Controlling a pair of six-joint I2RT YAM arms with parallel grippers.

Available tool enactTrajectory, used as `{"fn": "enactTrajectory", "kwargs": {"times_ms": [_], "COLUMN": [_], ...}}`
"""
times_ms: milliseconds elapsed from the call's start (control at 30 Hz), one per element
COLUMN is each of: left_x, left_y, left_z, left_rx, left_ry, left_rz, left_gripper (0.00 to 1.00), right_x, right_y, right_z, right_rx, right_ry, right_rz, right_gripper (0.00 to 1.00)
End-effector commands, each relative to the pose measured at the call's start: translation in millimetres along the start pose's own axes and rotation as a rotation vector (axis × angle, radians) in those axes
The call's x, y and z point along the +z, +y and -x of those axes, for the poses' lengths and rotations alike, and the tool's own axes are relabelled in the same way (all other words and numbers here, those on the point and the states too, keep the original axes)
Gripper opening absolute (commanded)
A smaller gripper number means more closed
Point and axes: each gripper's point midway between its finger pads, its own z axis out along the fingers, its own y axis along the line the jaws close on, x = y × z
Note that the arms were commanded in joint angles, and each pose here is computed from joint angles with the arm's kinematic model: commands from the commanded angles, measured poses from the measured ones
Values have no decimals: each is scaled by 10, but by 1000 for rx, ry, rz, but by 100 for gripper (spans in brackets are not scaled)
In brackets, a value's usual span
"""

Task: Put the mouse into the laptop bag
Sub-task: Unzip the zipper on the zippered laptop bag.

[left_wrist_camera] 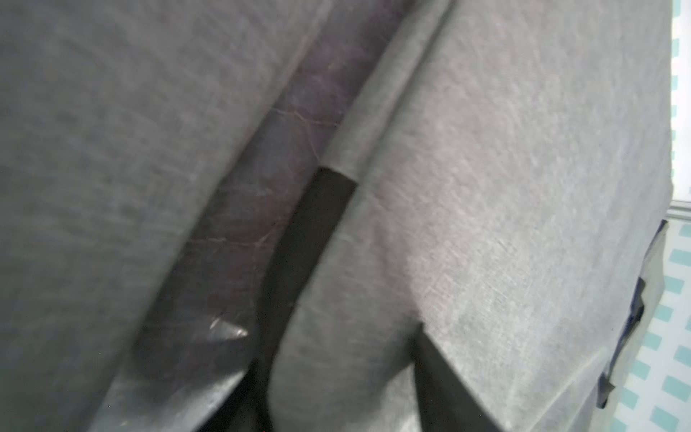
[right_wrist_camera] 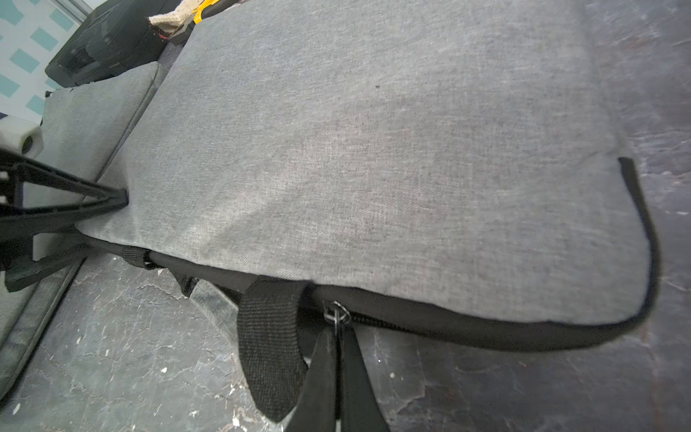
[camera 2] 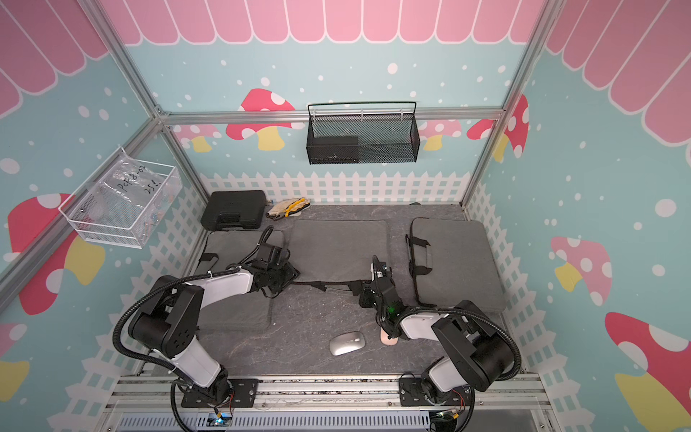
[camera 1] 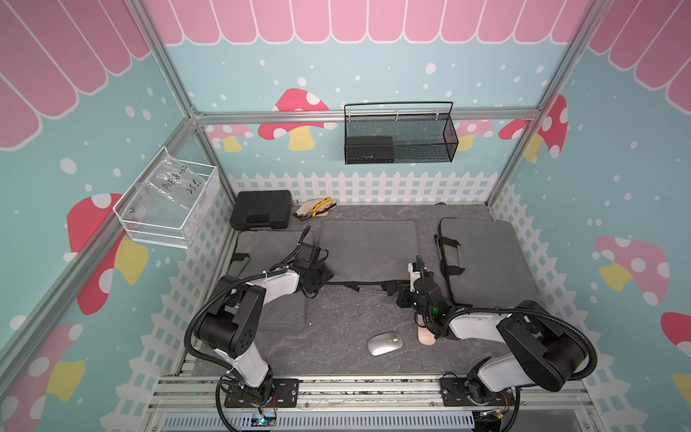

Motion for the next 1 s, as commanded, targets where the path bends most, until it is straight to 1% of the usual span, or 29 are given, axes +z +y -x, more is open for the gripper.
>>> {"fn": "enactTrajectory", "kwargs": {"times_ms": [0, 67, 100, 267, 300, 400, 467, 600, 733, 767, 833, 900, 967], "left_x": [83, 86, 78, 0, -14, -72, -127, -354, -658, -732, -832, -889, -924], "left_y": [-56, -91, -125, -257, -313, -370, -386, -373, -348, -344, -345, -402, -422], "left_z": [-67, -103, -128, -235, -336, -414, -452, -488, -534, -558, -602, -624, -588], "left_rx": [3, 10, 17, 56, 79, 96, 102, 102, 113, 115, 120, 123, 141], "left_ry": [38, 53, 58, 39, 44, 31, 15, -86, -208, -237, -278, -282, -294], "left_rz": [-37, -49, -57, -74, -81, -97, -107, -138, -172, -183, -213, -252, -228], "left_gripper": [13, 1, 0, 0, 0, 0, 0, 0, 1, 6, 19, 42, 55], "right_x": [43, 53, 62, 148, 183, 317, 426, 630, 719, 721, 709, 676, 636], "right_y": [95, 178, 254, 696, 805, 1065, 1153, 1171, 1164, 1146, 1099, 1031, 947], "right_z": [9, -27, -53, -132, -150, -224, -265, -312, -291, -279, -238, -200, -167], "right_rx": [-8, -23, -38, -95, -108, -130, -129, -136, -152, -152, -153, -151, -143], "right_ry": [10, 16, 21, 35, 40, 67, 86, 104, 112, 112, 105, 96, 88], "right_rz": [28, 38, 49, 108, 121, 160, 176, 156, 142, 136, 123, 104, 88], "right_gripper": [0, 0, 0, 0, 0, 0, 0, 0, 0, 0, 0, 0, 0]}}
